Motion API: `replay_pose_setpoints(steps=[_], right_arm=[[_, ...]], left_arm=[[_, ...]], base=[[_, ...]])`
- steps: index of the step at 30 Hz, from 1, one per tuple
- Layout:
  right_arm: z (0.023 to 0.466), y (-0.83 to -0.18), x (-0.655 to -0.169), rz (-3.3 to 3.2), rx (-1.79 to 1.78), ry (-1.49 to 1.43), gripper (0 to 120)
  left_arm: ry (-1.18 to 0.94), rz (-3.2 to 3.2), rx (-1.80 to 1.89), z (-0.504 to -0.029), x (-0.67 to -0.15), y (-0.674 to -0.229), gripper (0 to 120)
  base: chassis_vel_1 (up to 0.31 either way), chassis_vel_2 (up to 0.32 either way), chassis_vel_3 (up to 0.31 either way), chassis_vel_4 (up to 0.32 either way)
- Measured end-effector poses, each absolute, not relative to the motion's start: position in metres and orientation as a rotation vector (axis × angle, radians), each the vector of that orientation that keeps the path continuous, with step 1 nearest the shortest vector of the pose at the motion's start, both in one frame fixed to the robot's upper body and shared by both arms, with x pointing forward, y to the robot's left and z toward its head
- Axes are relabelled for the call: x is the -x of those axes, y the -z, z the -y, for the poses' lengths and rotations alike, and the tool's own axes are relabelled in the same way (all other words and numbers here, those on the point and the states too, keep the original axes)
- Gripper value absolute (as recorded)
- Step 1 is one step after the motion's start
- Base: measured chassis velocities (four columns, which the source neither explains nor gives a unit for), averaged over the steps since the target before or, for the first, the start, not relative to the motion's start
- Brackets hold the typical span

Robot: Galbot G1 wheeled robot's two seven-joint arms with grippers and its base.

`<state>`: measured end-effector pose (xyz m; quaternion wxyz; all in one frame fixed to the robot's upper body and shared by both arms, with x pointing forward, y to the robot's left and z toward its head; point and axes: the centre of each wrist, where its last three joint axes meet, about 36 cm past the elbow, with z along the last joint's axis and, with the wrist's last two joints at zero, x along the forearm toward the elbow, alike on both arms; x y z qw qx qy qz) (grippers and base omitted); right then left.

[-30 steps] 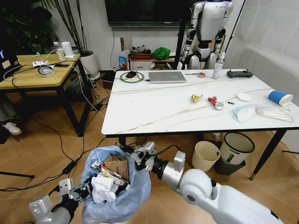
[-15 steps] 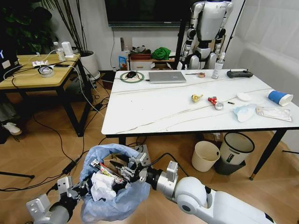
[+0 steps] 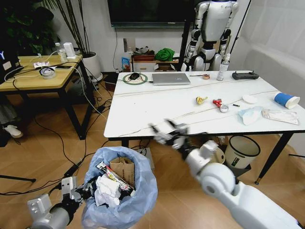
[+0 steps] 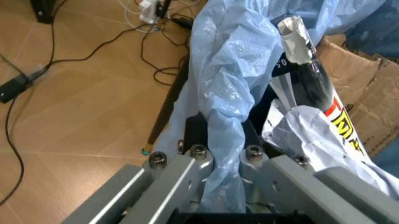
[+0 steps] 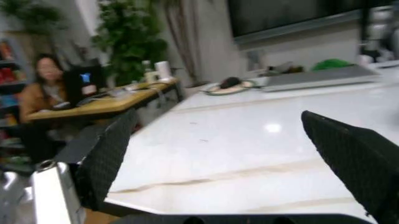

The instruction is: Pick up the trash bin and place the trash from the table into it.

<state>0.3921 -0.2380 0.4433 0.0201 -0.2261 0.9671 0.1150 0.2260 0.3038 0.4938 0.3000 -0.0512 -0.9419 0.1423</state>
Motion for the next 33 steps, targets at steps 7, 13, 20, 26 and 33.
replay_pose_setpoints(steps=[7,13,20,26,33], right_arm=[[0.306,-0.411,-0.367,-3.041,0.451,-0.279,100],[0.334,-0.392,-0.337,-3.053,0.417,-0.190,100],[0.337,-0.373,-0.313,-3.047,0.425,-0.181,100],[0.329,-0.368,-0.310,-3.029,0.414,-0.252,100],[0.327,-0.366,-0.312,-3.013,0.405,-0.289,100]], left_arm=[[-0.307,2.482,0.224,-0.307,-0.240,-0.492,0],[-0.309,2.446,0.296,-0.297,-0.244,-0.482,0],[-0.314,2.424,0.336,-0.288,-0.242,-0.477,0],[-0.322,2.437,0.330,-0.289,-0.241,-0.478,0],[-0.333,2.448,0.325,-0.287,-0.237,-0.478,0]], base=[[0.000,0.000,0.000,0.000],[0.000,0.000,0.000,0.000],[0.000,0.000,0.000,0.000],[0.000,0.000,0.000,0.000],[0.000,0.000,0.000,0.000]])
